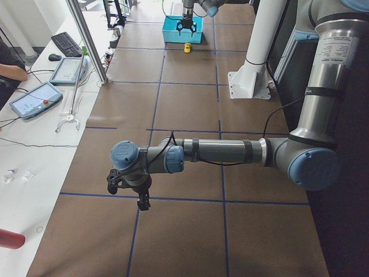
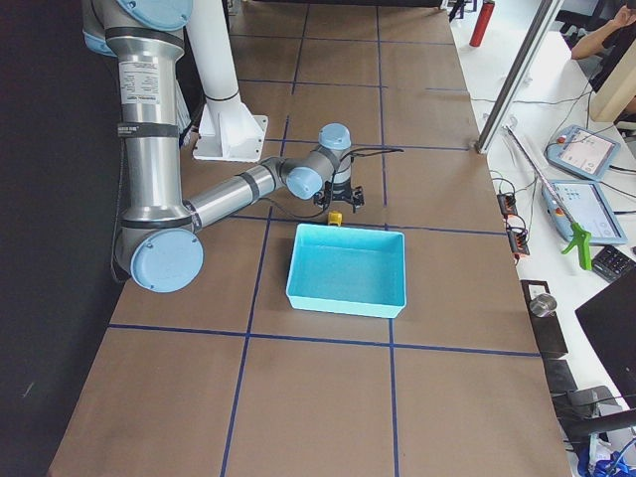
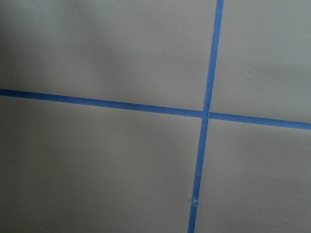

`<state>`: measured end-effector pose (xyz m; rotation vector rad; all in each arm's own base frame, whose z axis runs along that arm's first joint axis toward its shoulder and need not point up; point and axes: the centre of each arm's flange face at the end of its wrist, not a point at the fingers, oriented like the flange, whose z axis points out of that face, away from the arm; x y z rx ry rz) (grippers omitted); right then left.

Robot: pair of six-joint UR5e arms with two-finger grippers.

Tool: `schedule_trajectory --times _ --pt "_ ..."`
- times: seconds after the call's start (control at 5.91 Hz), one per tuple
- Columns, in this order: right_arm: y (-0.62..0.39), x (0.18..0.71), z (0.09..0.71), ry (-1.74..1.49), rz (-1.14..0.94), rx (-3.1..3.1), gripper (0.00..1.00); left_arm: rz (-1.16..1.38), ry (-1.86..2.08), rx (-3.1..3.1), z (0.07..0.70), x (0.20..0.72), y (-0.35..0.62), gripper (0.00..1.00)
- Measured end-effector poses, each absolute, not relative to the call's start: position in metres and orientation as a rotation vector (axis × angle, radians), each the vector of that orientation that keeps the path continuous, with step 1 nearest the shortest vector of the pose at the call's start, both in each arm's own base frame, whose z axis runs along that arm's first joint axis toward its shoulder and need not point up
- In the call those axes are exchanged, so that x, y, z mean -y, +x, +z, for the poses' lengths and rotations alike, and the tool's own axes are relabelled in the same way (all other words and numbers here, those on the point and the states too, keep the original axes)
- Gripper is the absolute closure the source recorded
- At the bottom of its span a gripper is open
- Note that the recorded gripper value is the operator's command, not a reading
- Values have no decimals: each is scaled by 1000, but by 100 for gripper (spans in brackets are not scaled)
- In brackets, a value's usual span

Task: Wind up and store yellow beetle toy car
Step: 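Lower the right gripper and close it around the car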

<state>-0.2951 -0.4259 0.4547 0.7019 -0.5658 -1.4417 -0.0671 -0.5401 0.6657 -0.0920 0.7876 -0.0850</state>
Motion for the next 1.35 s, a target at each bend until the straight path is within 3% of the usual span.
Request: schedule_trajectory --times 1.35 --pt "-335 417 477 686 -1516 590 0 -88 -106 -786 675 532 -67 0"
